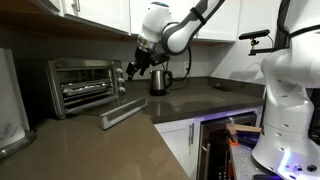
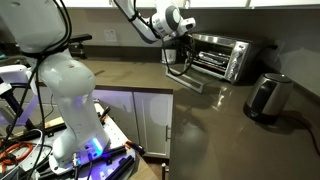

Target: Close the toaster oven door

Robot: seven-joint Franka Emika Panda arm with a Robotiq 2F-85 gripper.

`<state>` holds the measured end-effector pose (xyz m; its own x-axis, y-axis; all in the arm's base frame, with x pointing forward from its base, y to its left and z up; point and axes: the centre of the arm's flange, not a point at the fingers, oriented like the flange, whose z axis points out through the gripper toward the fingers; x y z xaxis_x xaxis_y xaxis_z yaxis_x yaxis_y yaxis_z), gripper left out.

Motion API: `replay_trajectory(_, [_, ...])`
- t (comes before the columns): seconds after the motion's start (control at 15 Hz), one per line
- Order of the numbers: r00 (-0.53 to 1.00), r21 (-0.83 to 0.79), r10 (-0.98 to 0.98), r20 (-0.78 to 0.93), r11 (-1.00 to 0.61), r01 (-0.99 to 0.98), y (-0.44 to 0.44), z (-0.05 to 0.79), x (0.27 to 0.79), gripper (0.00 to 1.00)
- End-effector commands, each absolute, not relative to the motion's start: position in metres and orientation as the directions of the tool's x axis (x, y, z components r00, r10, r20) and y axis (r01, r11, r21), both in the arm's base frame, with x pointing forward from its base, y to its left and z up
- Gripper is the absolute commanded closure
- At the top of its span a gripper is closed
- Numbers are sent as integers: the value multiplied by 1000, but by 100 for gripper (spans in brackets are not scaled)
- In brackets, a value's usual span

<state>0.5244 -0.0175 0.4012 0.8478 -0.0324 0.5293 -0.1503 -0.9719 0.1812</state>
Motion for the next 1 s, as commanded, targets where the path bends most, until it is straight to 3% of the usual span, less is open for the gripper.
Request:
replay_trajectory(0.0, [859, 66, -32, 511, -995, -77, -9, 386, 515, 0])
replay_trajectory(0.33, [888, -86, -66, 455, -996, -30, 10, 352, 496, 0])
replay_trajectory(0.93, [939, -196, -76, 334, -981, -10, 17, 328, 500, 0])
